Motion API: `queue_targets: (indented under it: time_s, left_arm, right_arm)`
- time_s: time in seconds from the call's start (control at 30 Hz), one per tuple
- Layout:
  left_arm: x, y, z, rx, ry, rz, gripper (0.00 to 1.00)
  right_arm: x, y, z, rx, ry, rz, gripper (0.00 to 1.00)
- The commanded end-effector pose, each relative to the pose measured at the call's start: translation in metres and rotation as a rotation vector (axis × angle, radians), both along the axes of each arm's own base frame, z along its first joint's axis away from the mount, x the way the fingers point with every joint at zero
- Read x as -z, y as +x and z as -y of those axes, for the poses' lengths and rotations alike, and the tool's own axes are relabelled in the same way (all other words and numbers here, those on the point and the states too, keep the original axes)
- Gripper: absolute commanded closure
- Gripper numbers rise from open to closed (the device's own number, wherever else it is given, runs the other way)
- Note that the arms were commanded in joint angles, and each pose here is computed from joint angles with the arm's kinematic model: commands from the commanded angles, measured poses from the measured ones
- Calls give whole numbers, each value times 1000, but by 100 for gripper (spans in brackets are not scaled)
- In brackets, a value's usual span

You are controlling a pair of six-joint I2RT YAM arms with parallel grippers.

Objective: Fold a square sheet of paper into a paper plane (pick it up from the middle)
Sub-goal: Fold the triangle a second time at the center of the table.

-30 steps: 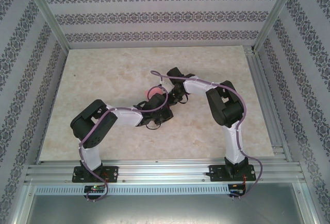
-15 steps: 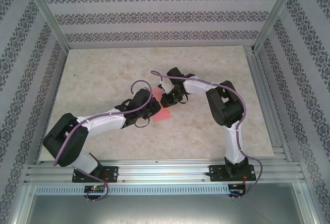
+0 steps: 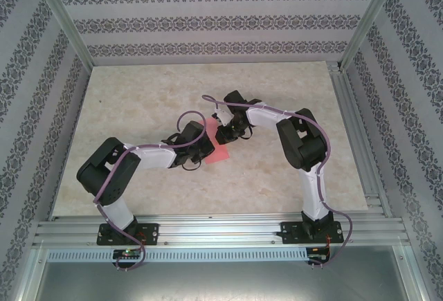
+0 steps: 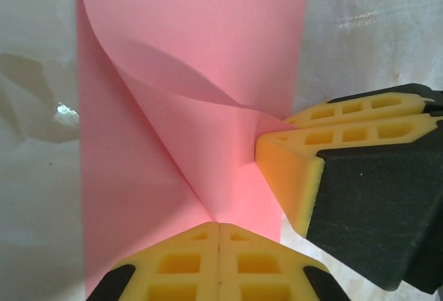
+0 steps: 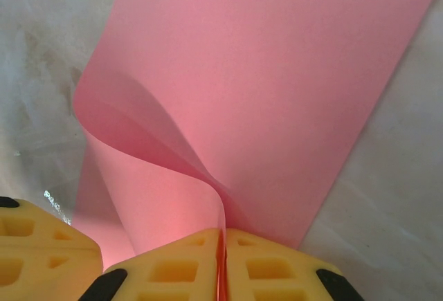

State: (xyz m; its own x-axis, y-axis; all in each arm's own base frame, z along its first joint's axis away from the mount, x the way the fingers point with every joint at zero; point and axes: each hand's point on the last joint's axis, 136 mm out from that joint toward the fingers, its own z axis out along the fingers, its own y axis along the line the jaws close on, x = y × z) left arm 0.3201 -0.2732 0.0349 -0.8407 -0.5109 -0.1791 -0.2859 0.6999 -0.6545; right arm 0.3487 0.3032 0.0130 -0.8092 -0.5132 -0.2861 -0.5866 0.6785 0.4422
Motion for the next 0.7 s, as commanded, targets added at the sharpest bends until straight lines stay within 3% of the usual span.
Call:
queue_targets:
  time_s: [0.0, 0.67]
  left_arm:
    - [-18, 22, 14, -21, -90, 51, 100]
    - [31, 12, 4, -44, 8, -88, 100]
  right_arm:
    - [22, -3, 8, -7, -68, -12, 89]
    - [23, -3, 9, -8, -73, -13, 89]
